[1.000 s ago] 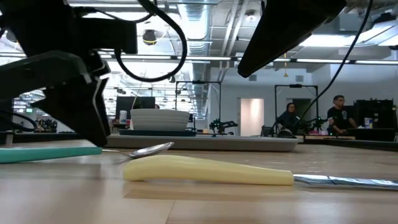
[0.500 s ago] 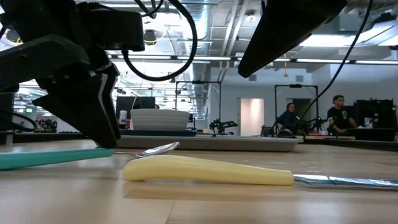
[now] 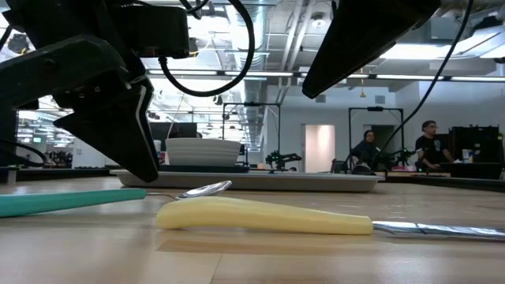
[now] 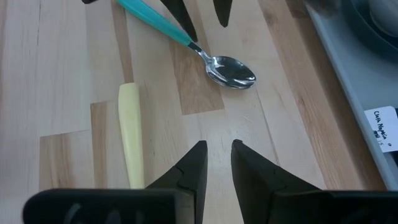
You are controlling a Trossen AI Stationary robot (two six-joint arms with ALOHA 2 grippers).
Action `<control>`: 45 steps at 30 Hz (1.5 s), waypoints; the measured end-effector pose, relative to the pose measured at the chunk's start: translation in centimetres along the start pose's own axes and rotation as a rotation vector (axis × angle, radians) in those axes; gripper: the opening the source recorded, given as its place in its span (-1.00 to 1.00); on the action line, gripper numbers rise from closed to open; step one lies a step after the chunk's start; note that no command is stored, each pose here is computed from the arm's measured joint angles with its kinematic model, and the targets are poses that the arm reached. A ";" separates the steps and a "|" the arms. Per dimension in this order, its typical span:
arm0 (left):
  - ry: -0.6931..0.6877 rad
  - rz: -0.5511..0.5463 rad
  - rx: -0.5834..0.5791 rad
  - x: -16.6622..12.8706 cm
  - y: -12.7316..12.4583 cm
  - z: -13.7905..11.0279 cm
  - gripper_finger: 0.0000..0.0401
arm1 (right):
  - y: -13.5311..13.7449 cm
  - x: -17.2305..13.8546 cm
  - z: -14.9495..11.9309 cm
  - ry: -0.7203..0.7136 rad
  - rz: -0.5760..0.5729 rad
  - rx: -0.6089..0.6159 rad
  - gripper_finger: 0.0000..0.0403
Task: Set up tray
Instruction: Put the blue spoon on the blue napkin to the left of the orange fork
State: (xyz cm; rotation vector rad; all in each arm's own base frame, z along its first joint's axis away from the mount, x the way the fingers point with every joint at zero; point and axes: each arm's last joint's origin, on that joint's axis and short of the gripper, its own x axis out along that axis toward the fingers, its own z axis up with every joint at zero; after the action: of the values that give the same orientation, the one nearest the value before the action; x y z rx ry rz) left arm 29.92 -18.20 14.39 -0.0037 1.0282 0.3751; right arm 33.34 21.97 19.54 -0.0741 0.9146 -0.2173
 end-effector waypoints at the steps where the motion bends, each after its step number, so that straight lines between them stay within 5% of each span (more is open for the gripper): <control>1: -0.003 0.003 -0.004 0.0 0.0 0.0 -0.20 | 0.0 0.0 0.0 0.000 0.000 0.000 -0.67; 12: 0.012 -0.133 -0.077 -0.1 -0.8 0.5 -0.20 | 0.0 0.0 0.0 0.000 0.000 0.000 -0.67; 33: 0.088 -0.142 -0.183 2.3 1.0 -0.9 -0.21 | 0.0 0.0 0.1 -0.005 0.004 0.004 -0.67; 38: 0.083 -0.151 -0.105 2.5 1.1 -1.0 -0.39 | 0.0 0.0 0.1 -0.005 0.004 0.004 -0.67; 45: 0.054 -0.179 0.026 2.5 0.8 -0.8 -0.89 | 0.0 0.2 0.4 -0.026 0.014 0.026 -0.67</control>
State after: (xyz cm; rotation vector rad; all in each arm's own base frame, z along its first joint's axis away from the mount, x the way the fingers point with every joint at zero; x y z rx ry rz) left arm 30.10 -16.82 12.04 -0.0820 1.0775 0.1995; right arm 33.78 21.89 19.69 -0.0466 0.8856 -0.2149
